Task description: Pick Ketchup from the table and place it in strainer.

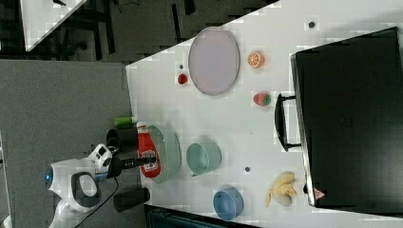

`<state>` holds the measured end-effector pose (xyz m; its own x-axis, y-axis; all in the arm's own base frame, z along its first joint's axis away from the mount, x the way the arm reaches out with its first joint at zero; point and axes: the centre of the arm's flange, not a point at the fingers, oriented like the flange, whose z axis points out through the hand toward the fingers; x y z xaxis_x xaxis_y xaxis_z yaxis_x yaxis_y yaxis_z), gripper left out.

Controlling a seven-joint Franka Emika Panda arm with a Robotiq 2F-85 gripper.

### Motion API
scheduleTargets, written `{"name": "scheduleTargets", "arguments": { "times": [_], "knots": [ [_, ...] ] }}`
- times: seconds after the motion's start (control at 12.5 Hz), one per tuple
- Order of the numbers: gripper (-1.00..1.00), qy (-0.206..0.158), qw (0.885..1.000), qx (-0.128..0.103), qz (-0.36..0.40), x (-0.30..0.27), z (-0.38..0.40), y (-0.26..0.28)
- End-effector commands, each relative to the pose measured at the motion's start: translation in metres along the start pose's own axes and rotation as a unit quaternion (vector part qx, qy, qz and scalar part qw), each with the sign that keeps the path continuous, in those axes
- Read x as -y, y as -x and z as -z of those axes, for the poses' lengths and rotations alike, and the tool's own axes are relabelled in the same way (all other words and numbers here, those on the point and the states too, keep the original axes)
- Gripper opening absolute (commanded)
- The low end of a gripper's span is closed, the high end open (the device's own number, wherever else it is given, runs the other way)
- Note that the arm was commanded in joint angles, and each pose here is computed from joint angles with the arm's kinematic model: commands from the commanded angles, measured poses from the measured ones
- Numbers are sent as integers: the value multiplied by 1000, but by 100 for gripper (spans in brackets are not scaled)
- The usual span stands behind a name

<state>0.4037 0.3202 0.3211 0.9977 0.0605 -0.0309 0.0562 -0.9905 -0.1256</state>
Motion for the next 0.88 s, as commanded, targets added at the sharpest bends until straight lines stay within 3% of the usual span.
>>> {"name": "scheduleTargets", "arguments": {
  "times": [0.08,0.4,0.56,0.64,0.88],
  "knots": [
    [24,-45,995,-23,-81,22,-8,-7],
    [29,-80,991,5,-103,37,-58,-2],
    [71,-82,991,18,-107,36,-71,-1],
    [93,-85,990,17,-108,36,-72,-2],
    [100,-95,988,-11,-117,35,-48,-19]
  ]
}}
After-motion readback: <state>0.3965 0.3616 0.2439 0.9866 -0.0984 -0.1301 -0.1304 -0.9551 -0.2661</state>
